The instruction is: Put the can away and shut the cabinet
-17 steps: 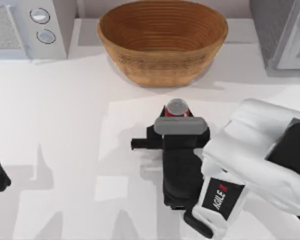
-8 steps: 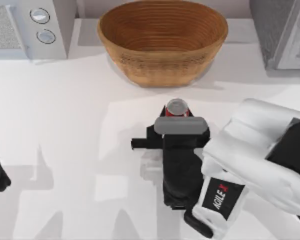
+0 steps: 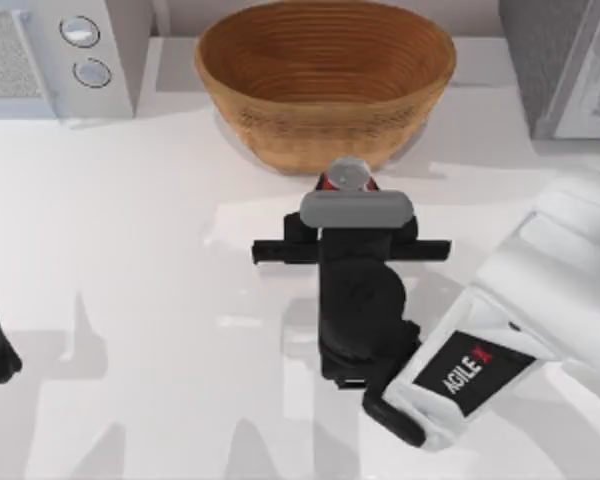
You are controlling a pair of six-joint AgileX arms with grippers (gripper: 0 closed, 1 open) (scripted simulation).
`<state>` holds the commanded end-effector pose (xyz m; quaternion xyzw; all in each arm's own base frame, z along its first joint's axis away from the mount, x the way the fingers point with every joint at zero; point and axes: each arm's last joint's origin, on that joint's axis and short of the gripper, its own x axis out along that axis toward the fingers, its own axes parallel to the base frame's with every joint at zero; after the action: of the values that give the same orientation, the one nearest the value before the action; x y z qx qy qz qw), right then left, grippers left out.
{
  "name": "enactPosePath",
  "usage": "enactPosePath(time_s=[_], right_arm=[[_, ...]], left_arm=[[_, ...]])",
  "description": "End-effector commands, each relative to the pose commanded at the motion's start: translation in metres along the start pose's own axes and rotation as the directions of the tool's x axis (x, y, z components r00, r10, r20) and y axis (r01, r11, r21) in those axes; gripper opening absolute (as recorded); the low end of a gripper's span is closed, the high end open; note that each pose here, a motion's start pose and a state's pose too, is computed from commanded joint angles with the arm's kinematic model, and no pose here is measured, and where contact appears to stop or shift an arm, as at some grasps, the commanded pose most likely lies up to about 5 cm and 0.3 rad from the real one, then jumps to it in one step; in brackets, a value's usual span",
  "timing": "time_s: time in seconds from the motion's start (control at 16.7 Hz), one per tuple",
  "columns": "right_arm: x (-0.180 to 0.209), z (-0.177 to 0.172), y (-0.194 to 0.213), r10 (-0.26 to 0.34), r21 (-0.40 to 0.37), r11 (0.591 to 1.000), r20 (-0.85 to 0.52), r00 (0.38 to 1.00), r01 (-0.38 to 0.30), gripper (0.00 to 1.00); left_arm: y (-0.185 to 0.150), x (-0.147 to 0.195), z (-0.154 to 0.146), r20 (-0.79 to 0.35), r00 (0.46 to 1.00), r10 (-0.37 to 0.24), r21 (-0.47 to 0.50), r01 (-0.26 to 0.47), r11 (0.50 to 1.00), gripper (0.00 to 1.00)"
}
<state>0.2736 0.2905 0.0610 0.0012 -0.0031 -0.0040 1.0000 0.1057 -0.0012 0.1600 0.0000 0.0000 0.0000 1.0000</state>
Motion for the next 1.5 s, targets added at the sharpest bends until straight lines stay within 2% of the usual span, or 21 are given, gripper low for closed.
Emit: enactPosePath(time_s=[0.3, 0.48, 0.96, 1.14, 1.32, 1.5], right_arm=[[-0.001, 0.066, -0.001, 0.000, 0.001, 1.000, 0.001, 1.000, 0.000, 0.00], [-0.004, 0.093, -0.005, -0.001, 0.001, 1.000, 0.000, 1.000, 0.001, 0.00], [-0.004, 0.101, -0.009, -0.003, -0.001, 1.000, -0.002, 1.000, 0.003, 0.00], [0.001, 0.110, -0.037, -0.005, -0.038, 0.999, -0.033, 0.999, 0.004, 0.00], [-0.002, 0.125, -0.082, 0.006, -0.080, 0.997, -0.086, 0.996, -0.013, 0.00], [-0.018, 0.158, -0.128, 0.047, -0.051, 0.997, -0.069, 0.996, -0.051, 0.00]], left_arm=[[0.000, 0.000, 0.000, 0.000, 1.000, 0.000, 0.000, 0.000, 1.000, 1.00], [0.000, 0.000, 0.000, 0.000, 1.000, 0.000, 0.000, 0.000, 1.000, 1.00], [0.000, 0.000, 0.000, 0.000, 1.000, 0.000, 0.000, 0.000, 1.000, 1.00], [0.000, 0.000, 0.000, 0.000, 1.000, 0.000, 0.000, 0.000, 1.000, 1.00], [0.000, 0.000, 0.000, 0.000, 1.000, 0.000, 0.000, 0.000, 1.000, 1.00], [0.000, 0.000, 0.000, 0.000, 1.000, 0.000, 0.000, 0.000, 1.000, 1.00]])
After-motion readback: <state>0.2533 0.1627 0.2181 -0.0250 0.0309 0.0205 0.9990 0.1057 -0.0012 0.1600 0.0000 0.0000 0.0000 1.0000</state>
